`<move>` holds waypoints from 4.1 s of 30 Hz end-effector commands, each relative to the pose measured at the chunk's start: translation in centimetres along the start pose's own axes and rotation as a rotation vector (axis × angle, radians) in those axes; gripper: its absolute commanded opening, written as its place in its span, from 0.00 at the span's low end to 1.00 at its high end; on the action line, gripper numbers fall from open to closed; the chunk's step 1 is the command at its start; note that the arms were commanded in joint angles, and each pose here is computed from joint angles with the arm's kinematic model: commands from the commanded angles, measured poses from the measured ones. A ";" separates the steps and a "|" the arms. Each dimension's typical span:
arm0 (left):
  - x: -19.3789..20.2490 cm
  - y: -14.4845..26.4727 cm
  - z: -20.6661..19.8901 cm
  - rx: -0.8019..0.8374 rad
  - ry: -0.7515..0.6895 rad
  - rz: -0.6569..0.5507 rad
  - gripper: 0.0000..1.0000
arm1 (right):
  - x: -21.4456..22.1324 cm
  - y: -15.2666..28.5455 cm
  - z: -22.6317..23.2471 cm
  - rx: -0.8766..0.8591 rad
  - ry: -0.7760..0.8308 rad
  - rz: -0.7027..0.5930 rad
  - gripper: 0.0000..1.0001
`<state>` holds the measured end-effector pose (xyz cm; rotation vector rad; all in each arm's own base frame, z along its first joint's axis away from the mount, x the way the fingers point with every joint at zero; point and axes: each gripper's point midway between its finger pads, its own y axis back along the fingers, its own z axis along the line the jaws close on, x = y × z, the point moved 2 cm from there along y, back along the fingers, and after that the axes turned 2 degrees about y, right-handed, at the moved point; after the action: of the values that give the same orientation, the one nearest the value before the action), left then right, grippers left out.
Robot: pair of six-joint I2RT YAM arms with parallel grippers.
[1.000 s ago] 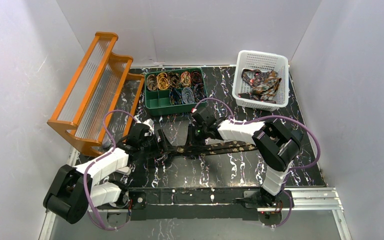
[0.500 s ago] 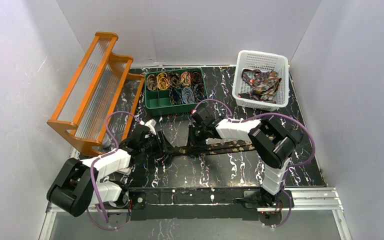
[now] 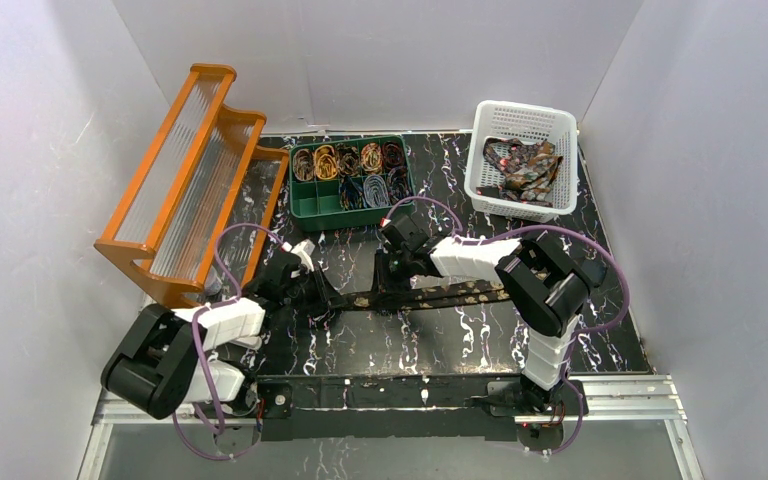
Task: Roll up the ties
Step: Roll the tie at the center of the board.
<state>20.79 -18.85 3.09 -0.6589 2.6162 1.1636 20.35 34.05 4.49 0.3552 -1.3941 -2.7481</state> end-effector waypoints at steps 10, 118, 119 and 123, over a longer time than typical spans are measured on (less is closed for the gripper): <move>-0.3 3.5 2.2 -0.188 -0.025 -0.071 0.62 | -4.9 8.4 6.1 -0.121 0.188 -0.299 0.73; -0.3 3.4 0.8 -0.043 -0.114 -0.109 0.79 | -1.1 0.3 -0.6 0.161 0.198 -0.223 0.31; -0.3 3.3 0.8 -0.043 -0.116 -0.108 0.78 | -1.0 0.2 -0.7 0.161 0.198 -0.214 0.31; -0.5 2.9 0.7 -0.025 -0.117 -0.121 0.77 | -0.3 -0.4 -1.1 0.144 0.221 -0.163 0.30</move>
<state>19.71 -16.33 5.05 -0.7256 2.4416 1.1919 20.66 33.63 4.57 0.7829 -1.5624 -2.6877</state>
